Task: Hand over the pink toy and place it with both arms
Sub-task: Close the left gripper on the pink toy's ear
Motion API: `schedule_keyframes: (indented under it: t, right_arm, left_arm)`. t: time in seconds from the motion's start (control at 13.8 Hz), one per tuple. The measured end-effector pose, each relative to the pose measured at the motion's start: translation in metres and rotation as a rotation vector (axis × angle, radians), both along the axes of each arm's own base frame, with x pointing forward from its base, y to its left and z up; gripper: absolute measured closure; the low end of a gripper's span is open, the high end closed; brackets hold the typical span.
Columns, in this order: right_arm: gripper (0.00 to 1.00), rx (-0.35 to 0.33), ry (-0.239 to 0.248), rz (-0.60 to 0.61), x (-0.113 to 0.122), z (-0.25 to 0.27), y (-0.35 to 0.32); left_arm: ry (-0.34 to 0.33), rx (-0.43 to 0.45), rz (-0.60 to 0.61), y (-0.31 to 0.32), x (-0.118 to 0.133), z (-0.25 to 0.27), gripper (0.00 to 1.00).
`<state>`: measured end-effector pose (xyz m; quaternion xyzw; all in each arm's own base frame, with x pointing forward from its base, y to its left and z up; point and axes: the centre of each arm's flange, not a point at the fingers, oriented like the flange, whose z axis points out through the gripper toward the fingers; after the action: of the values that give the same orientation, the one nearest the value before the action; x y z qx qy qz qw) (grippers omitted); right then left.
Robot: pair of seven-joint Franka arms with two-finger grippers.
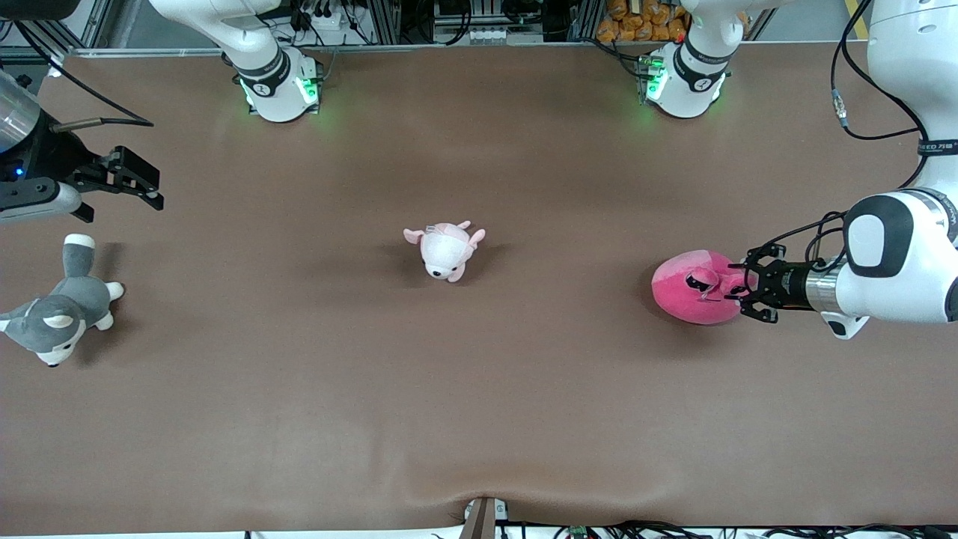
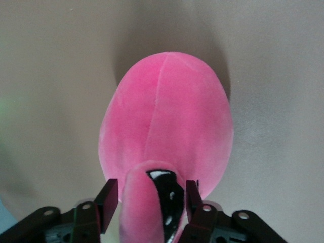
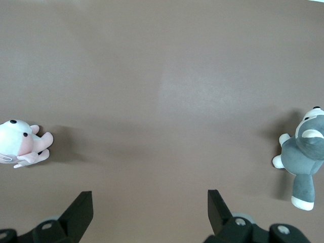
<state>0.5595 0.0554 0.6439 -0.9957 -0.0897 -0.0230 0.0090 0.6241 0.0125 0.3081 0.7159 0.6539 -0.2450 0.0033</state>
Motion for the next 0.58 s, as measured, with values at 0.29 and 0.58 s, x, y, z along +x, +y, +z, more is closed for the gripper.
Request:
schedule_keyframes:
  t: [0.29,0.58]
  right_arm:
    - [0.0,0.0,0.0,0.0,0.0,0.0,0.0]
    - [0.0,0.0,0.0,0.0,0.0,0.0,0.0]
  left_arm:
    - [-0.006,-0.003,0.01,0.004,0.001,0.002,0.84]
    - [-0.03,-0.055,0.062,0.009,0.006,0.014,0.87]
